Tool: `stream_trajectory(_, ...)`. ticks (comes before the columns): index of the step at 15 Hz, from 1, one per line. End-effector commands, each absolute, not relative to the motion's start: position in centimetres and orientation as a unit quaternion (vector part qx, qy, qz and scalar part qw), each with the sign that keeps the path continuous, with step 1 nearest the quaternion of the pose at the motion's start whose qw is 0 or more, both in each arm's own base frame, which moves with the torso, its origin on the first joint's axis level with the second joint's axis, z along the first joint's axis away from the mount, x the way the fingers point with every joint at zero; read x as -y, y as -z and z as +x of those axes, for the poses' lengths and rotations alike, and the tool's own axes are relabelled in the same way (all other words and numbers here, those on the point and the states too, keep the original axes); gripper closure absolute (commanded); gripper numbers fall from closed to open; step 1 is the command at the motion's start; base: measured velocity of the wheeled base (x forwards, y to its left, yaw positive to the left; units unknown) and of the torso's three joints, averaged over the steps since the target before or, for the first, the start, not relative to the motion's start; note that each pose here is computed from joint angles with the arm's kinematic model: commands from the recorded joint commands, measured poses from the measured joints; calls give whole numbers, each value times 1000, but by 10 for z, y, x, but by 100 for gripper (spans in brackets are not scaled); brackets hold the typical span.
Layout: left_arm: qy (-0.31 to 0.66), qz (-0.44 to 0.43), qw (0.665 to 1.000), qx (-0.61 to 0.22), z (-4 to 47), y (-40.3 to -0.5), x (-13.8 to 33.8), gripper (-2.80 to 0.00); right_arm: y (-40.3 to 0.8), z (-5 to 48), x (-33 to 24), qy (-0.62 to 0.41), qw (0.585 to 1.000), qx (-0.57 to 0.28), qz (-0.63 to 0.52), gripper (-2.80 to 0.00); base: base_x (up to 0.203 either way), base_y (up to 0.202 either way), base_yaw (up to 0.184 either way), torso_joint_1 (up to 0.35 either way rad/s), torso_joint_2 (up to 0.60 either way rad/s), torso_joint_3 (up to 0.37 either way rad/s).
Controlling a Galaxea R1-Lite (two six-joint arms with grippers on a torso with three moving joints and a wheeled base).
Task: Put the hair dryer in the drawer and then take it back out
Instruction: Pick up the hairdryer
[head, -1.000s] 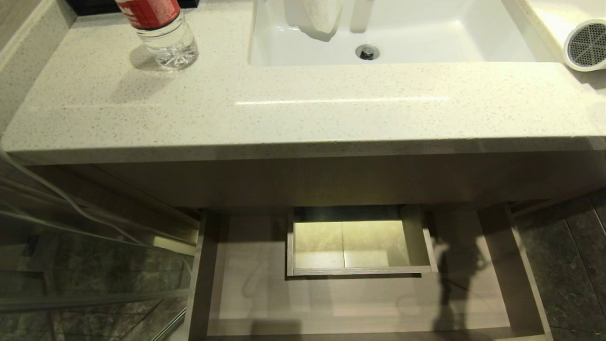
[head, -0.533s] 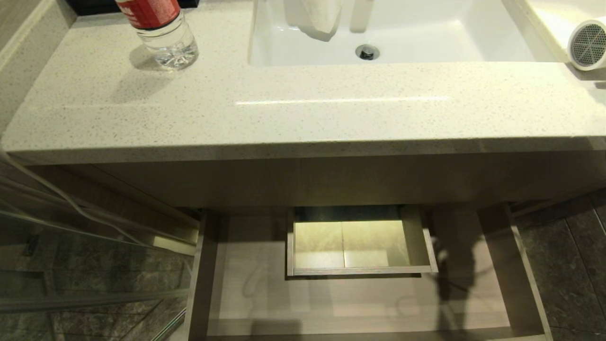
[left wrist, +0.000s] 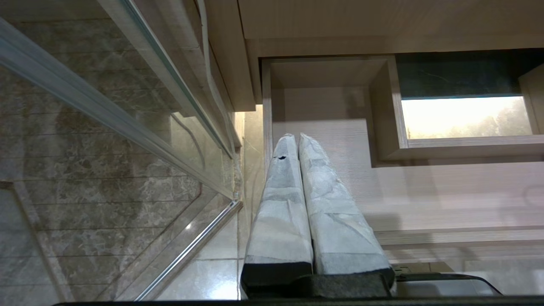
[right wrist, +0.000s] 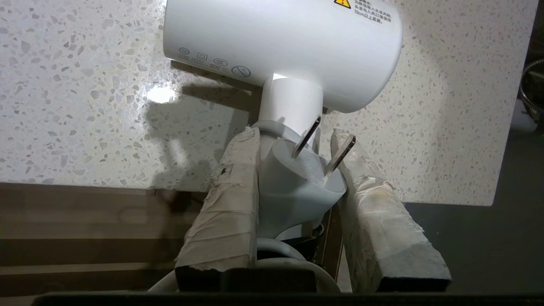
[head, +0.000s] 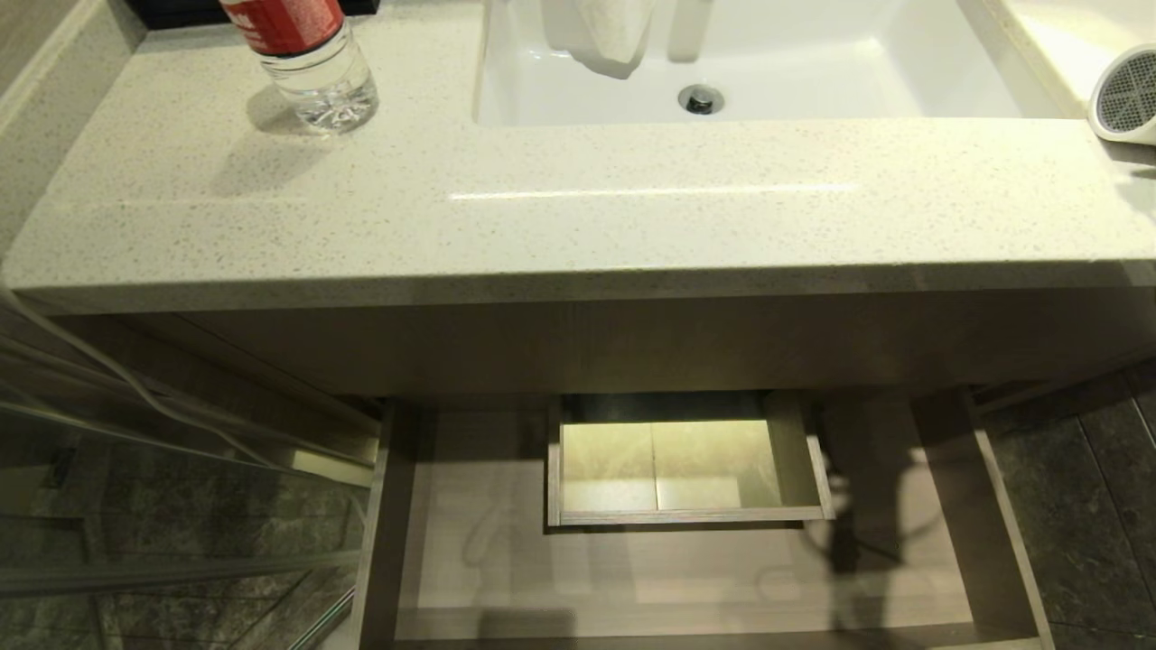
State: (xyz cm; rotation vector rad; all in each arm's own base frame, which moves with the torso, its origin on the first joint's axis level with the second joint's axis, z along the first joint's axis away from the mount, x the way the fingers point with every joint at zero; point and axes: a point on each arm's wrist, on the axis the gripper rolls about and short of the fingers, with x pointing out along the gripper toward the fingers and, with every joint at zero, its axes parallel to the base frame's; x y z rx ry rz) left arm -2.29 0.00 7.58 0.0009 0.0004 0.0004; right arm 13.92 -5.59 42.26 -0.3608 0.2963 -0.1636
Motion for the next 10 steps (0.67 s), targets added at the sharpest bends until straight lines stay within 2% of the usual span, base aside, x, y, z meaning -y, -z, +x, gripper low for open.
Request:
stream_trajectory(1, -1, 1, 1000, -1, -23, -76, 0, 0, -423, 129, 52, 81, 969, -144, -184, 0, 0, 0, 0, 0, 0, 0)
stream_trajectory(4, 0, 1, 1000, 0, -23, -76, 0, 0, -429, 127, 50, 84, 970, -127, -190, 0, 0, 0, 0, 0, 0, 0)
stream_trajectory(10, -1, 1, 1000, 0, -23, -76, 0, 0, -414, 124, 49, 74, 966, -170, -182, 0, 0, 0, 0, 0, 0, 0)
